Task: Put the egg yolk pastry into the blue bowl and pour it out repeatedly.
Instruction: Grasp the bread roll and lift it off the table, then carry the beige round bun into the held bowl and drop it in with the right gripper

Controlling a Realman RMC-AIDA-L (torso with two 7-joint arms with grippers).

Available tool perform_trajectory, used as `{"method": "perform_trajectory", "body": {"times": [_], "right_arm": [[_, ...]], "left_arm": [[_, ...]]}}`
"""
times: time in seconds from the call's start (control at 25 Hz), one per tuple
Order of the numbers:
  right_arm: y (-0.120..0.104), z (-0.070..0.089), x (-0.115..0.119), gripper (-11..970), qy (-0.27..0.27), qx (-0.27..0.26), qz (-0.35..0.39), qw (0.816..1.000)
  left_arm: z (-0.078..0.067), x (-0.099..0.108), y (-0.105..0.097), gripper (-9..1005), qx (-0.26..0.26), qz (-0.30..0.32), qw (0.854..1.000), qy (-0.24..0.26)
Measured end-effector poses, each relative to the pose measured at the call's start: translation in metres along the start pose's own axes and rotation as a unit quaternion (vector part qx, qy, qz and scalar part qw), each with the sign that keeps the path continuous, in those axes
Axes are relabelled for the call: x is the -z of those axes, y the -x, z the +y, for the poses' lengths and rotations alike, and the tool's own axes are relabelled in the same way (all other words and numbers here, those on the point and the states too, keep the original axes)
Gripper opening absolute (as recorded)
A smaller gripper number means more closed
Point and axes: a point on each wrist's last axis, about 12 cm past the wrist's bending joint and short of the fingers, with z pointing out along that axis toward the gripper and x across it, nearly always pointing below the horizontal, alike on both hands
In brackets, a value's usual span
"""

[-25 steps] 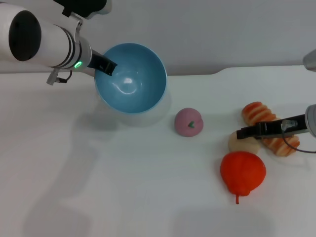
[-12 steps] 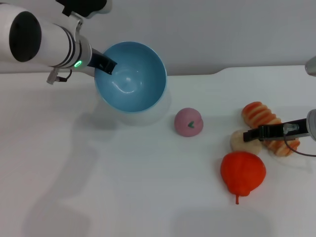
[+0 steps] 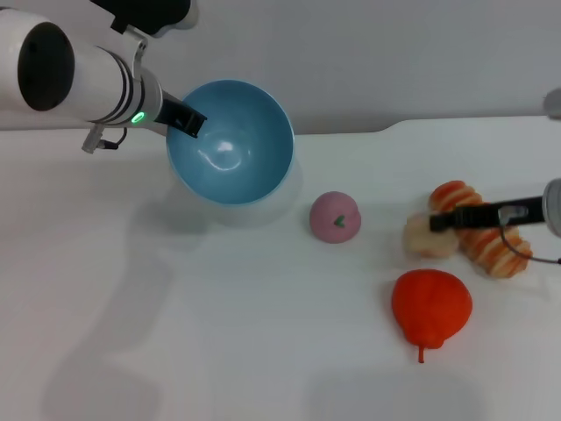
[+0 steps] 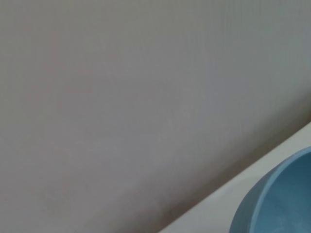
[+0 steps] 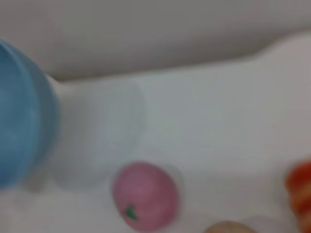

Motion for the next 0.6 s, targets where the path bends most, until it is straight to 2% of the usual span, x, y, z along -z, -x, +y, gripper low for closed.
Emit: {"method": "perform_trajectory", "body": {"times": [0.28, 0.48, 0.6], "right_arm": [[0.025, 0.026, 0.020, 61, 0.099, 0.054, -0.075, 0.991], [0.044, 0.051, 0.022, 25, 0.152, 0.095, -0.087, 0.980], [0.053, 0.064, 0.018, 15, 0.165, 0.110, -0.090, 0.976]], "left_arm": [[-0.008, 0.002, 0.004, 0, -0.012, 0.016, 1.000, -0.011], [-0.022, 0.005, 0.011, 0, -0.045, 0.014, 0.999, -0.022], [-0.028, 0.005, 0.014, 0, -0.045, 0.011, 0.998, -0.032]]}}
